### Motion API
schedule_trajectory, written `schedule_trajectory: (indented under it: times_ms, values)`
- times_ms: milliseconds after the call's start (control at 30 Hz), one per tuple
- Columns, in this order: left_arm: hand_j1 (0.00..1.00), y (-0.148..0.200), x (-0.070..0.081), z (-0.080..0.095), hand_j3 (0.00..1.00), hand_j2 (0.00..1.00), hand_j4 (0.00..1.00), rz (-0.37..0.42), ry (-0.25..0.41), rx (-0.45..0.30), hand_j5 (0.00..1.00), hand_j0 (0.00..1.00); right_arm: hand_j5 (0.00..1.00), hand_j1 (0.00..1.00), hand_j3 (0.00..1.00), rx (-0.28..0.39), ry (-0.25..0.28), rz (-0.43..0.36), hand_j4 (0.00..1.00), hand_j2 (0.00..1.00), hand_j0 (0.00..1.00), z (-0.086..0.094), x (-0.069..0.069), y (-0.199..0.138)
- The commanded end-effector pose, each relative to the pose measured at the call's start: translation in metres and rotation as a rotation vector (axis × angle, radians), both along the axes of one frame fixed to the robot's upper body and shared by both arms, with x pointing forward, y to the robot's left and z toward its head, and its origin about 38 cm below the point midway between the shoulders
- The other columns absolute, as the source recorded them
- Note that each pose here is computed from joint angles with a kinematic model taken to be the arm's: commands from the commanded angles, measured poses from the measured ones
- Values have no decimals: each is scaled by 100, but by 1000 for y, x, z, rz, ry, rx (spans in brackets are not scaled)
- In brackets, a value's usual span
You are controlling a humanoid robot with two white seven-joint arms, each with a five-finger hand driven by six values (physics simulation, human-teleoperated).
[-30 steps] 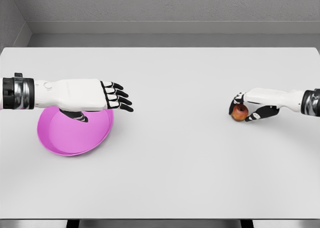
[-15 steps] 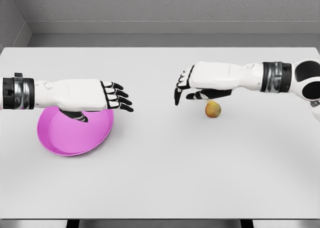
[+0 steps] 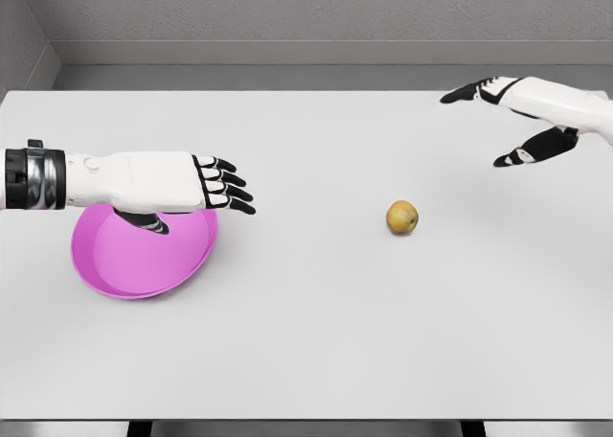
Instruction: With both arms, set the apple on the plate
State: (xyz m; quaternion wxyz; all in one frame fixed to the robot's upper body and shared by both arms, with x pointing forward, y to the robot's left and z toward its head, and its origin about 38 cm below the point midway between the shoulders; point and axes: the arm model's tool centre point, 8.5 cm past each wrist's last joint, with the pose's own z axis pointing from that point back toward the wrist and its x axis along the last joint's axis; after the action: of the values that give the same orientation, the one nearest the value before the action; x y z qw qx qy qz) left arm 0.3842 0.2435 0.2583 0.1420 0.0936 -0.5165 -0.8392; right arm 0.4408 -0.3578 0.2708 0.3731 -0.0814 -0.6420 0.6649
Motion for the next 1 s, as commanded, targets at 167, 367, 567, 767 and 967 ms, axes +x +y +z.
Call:
schedule_trajectory:
  times_ms: [167, 367, 567, 767, 967]
  values:
    - [100, 0, 0, 0, 100, 100, 100, 1, 3, -6, 100, 100, 100, 100, 100, 4, -2, -27, 100, 100, 100, 2, -2, -11]
    - [100, -42, 0, -25, 100, 100, 100, -96, 26, 28, 100, 100, 100, 100, 100, -49, 17, -85, 100, 100, 100, 3, -12, -41]
    - [100, -78, 18, -35, 100, 100, 100, -134, 47, 21, 100, 100, 100, 100, 100, -76, 26, -128, 100, 100, 100, -5, -15, -55]
    - [100, -135, 50, -24, 100, 100, 100, -164, 23, -16, 100, 100, 100, 100, 100, -74, 57, -160, 100, 100, 100, -18, -13, -64]
    - [100, -203, 48, -10, 100, 100, 100, -259, 12, -76, 100, 100, 100, 100, 100, -92, 63, -158, 100, 100, 100, -21, -14, -63]
